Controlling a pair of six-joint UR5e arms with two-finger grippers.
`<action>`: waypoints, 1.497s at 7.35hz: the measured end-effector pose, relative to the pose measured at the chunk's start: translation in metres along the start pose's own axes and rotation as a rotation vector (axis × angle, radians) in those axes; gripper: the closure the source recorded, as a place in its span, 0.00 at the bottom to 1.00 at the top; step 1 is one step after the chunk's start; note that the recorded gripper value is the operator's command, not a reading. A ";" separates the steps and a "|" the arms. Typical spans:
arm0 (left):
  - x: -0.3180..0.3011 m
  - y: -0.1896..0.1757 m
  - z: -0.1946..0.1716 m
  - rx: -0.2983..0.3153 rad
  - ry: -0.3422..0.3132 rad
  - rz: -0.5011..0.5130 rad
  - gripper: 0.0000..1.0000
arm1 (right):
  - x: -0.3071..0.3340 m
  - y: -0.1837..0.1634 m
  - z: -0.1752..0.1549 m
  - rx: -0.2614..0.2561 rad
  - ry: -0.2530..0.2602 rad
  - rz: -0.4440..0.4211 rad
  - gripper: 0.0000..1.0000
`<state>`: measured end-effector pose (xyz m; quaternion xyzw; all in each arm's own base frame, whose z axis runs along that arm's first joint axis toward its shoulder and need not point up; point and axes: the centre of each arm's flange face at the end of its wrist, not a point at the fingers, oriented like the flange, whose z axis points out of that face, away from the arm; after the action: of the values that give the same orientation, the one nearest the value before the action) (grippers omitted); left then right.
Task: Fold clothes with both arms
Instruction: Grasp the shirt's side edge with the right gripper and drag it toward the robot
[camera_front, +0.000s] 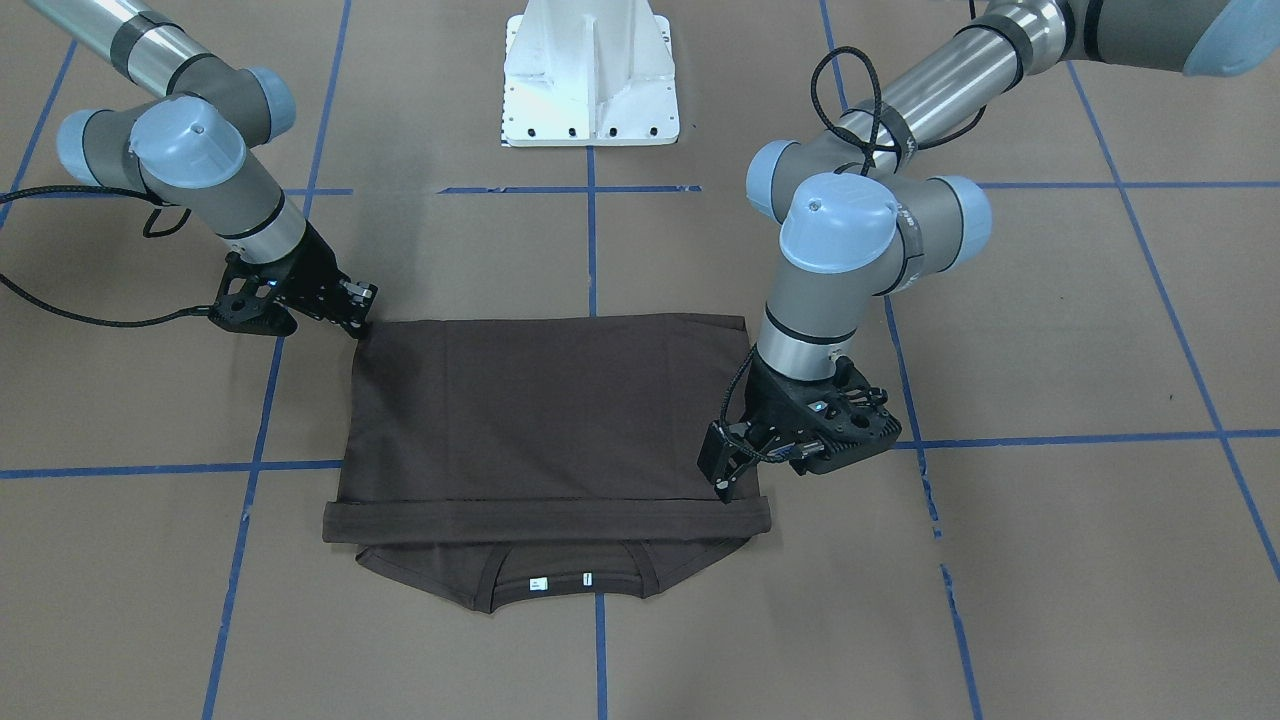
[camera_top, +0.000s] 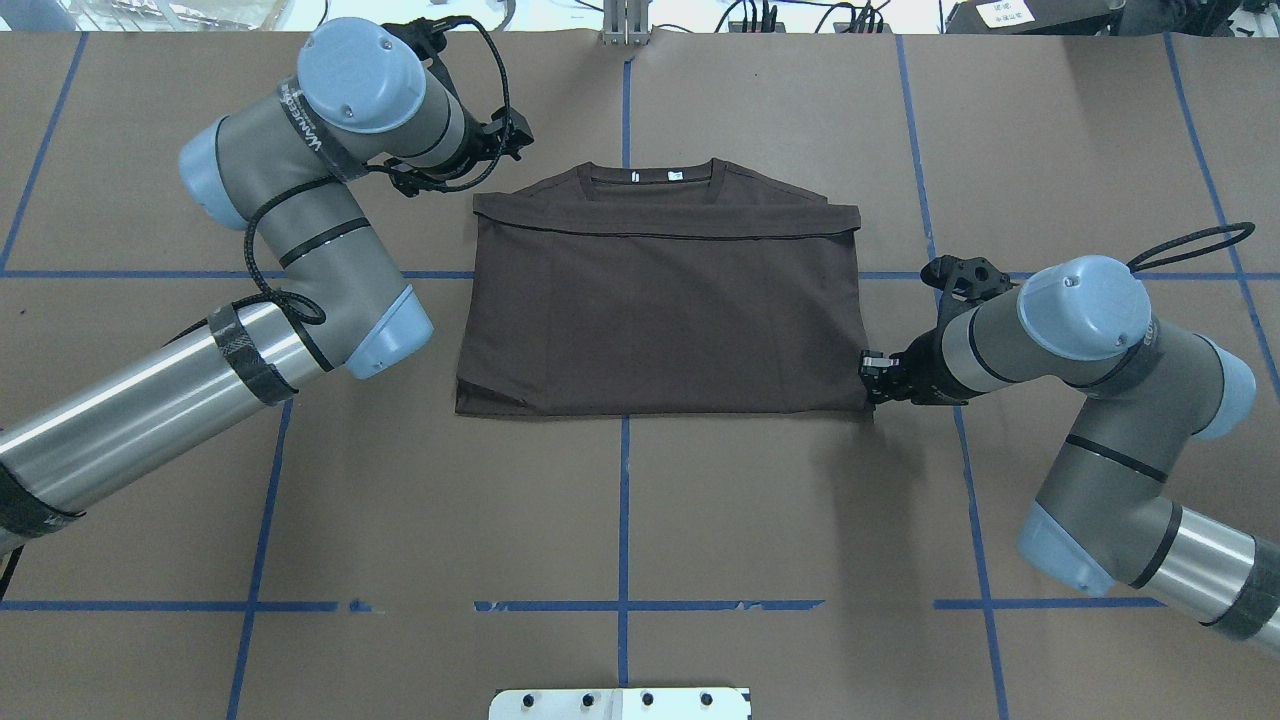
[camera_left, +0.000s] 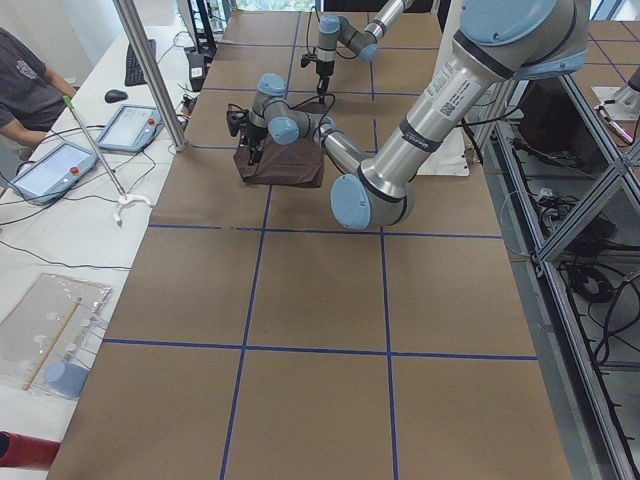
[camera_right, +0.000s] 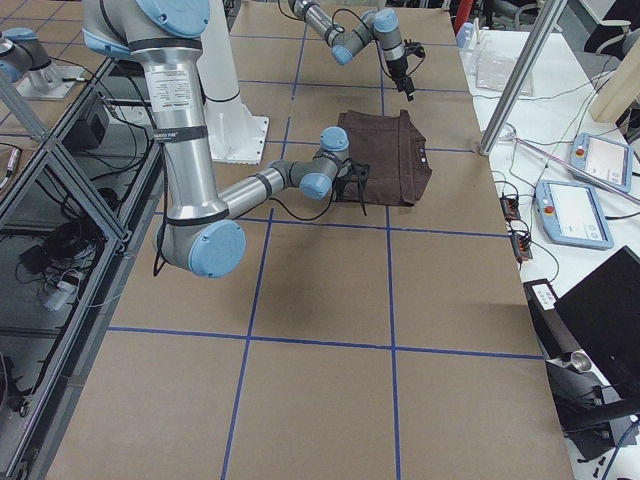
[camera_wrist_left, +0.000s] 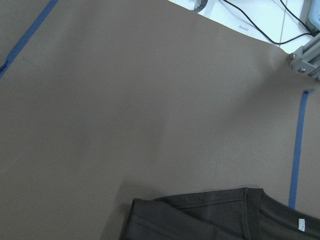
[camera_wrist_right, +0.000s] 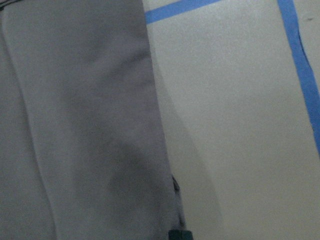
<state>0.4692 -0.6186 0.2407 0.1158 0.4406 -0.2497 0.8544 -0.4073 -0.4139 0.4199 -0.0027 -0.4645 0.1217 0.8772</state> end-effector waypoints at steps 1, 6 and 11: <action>0.001 0.000 -0.001 0.000 0.001 0.000 0.00 | 0.004 0.022 -0.006 -0.024 -0.007 -0.018 1.00; 0.003 0.001 -0.006 0.001 0.008 -0.007 0.00 | 0.040 0.215 -0.056 -0.389 0.014 -0.092 1.00; 0.010 0.012 -0.022 -0.014 0.041 0.004 0.00 | 0.022 0.300 -0.066 -0.556 0.040 -0.028 0.00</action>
<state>0.4652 -0.6026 0.2197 0.1157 0.4597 -0.2426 0.8464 -0.4055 -0.1106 0.3650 -0.2394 -0.4628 -0.0225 0.8532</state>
